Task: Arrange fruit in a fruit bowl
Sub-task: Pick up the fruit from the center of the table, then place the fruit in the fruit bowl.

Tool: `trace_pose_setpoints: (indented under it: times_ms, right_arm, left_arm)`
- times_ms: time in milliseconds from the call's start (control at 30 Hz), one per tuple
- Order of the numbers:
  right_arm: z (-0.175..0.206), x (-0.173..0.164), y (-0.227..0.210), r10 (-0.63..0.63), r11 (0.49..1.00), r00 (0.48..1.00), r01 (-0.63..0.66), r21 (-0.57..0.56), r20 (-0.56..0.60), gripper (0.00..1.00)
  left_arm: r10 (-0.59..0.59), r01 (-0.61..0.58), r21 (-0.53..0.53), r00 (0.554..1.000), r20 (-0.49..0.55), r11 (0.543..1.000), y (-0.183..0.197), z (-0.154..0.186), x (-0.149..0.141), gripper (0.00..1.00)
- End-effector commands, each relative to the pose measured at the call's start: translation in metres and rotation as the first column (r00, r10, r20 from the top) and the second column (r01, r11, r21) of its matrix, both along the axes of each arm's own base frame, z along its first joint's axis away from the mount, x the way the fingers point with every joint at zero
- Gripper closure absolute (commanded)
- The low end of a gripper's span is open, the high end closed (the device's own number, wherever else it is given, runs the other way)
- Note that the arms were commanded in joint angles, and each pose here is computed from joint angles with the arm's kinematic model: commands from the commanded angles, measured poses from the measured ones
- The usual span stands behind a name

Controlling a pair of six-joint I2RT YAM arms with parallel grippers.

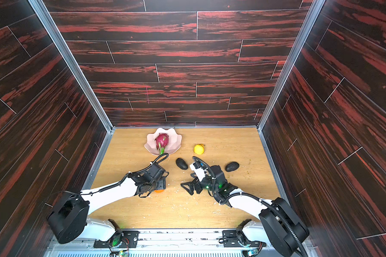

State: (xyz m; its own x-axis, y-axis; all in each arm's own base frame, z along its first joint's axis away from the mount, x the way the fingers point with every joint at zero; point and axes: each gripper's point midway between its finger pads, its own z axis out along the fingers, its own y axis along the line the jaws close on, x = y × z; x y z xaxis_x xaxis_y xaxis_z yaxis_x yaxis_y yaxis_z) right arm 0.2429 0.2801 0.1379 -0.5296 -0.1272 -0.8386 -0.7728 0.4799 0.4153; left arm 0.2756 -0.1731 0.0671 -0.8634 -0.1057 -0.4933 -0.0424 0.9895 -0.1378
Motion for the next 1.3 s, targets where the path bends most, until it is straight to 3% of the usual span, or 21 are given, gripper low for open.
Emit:
trace_pose_setpoints:
  times_ms: [0, 167, 500, 700, 833, 1033, 1267]
  right_arm:
    - [0.024, 0.028, -0.004, -0.074, 0.995, 0.997, 0.075, 0.064, -0.026, 0.01]
    - [0.046, 0.060, -0.003, -0.117, 0.993, 0.993, 0.117, 0.026, 0.003, 0.01]
    - [0.050, 0.096, 0.006, -0.125, 0.992, 0.990, 0.127, -0.013, 0.070, 0.01]
    - [0.044, 0.107, 0.002, -0.127, 0.992, 0.990, 0.126, 0.024, 0.057, 0.01]
    - [0.038, 0.111, -0.002, -0.139, 0.990, 0.990, 0.138, 0.026, 0.037, 0.01]
    - [0.032, 0.112, -0.008, -0.156, 0.987, 0.987, 0.155, 0.028, 0.030, 0.01]
    - [0.028, 0.112, -0.009, -0.150, 0.988, 0.989, 0.149, 0.037, 0.010, 0.01]
  left_arm:
    - [0.025, -0.028, 0.021, 0.988, 0.150, 0.999, 0.006, 0.051, 0.020, 0.30]
    - [-0.012, 0.001, 0.043, 0.965, 0.262, 0.999, 0.011, 0.110, 0.064, 0.30]
    - [-0.044, 0.026, 0.062, 0.951, 0.308, 0.998, 0.003, 0.151, 0.184, 0.31]
    - [-0.003, -0.030, 0.094, 0.946, 0.325, 0.995, 0.012, 0.145, 0.242, 0.31]
    - [-0.064, 0.050, 0.052, 0.948, 0.311, 0.997, -0.006, 0.132, 0.271, 0.31]
    - [-0.152, 0.153, 0.022, 0.937, 0.314, 0.988, -0.035, 0.110, 0.303, 0.31]
    - [-0.197, 0.176, 0.094, 0.931, 0.307, 0.980, -0.041, 0.084, 0.330, 0.32]
